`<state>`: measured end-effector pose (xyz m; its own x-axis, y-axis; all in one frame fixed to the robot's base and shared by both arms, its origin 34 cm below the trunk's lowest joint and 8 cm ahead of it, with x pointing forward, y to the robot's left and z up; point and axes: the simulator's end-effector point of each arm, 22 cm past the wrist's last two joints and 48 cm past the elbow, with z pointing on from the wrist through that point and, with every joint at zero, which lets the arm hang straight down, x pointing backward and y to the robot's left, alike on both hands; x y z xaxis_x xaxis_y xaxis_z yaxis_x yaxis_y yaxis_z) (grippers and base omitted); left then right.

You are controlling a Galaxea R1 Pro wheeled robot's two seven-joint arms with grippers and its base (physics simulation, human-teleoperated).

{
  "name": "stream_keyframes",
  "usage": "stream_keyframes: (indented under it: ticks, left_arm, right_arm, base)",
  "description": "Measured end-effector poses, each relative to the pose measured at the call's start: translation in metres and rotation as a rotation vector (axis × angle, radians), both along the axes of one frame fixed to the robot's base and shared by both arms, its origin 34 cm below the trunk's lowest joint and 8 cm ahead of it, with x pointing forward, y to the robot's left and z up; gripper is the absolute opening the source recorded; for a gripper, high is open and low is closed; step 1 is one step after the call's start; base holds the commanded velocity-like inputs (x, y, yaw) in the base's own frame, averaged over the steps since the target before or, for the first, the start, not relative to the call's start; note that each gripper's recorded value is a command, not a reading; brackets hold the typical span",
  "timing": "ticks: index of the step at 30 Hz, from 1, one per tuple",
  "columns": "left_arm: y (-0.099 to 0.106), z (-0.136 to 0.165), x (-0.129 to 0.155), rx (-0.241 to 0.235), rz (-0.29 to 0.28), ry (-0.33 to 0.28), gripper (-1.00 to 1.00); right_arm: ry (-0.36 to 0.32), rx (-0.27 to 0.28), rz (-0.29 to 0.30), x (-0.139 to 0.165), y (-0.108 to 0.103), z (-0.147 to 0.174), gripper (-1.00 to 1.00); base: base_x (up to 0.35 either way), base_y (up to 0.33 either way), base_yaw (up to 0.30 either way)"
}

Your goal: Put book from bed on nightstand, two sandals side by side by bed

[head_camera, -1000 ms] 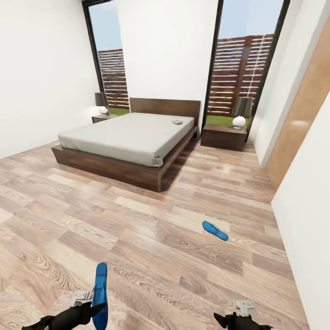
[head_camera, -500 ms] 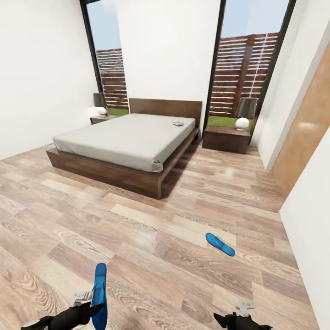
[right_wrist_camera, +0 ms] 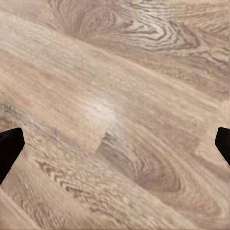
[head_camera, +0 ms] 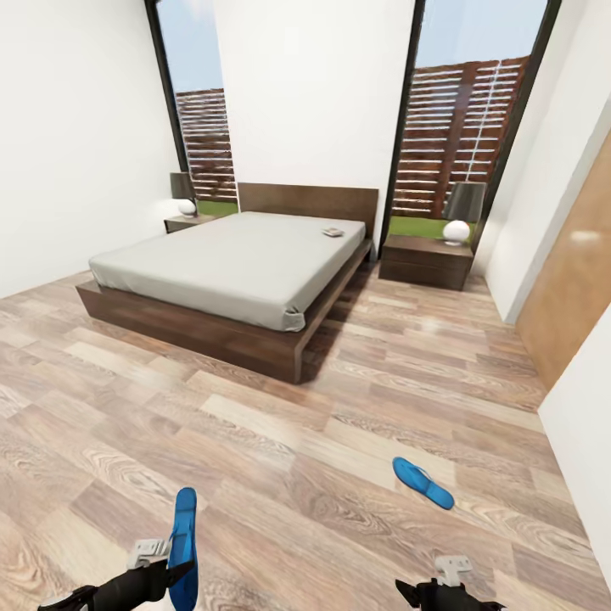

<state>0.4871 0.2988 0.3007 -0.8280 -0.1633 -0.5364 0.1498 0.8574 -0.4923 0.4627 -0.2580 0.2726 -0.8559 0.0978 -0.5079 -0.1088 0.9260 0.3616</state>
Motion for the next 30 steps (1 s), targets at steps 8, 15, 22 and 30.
stream_keyframes:
  ticks: [8, 15, 22, 30]
  left_arm:
    - [-0.0001, -0.0006, -0.0011, -0.001, 0.001, 0.003, -1.00]
    - [-0.0001, -0.0007, -0.0011, -0.001, 0.002, 0.003, -1.00]
    - [0.0040, -0.0004, -0.0011, 0.004, 0.004, 0.003, -1.00]
    - [0.0044, -0.0003, -0.0011, 0.004, 0.004, 0.003, -1.00]
  right_arm:
    - [0.000, 0.000, 0.000, 0.0000, 0.0000, 0.0000, 1.00]
    - [0.000, 0.000, 0.000, 0.0002, 0.0000, 0.0001, 1.00]
    - [0.000, 0.000, 0.000, 0.0001, 0.0000, 0.0001, 1.00]
    - [0.000, 0.000, 0.000, 0.0000, 0.0000, 0.0000, 1.00]
  base:
    - [0.322, 0.118, 0.000]
    - [0.320, 0.116, 0.000]
    - [0.320, 0.109, 0.000]
    - [0.320, 0.108, 0.000]
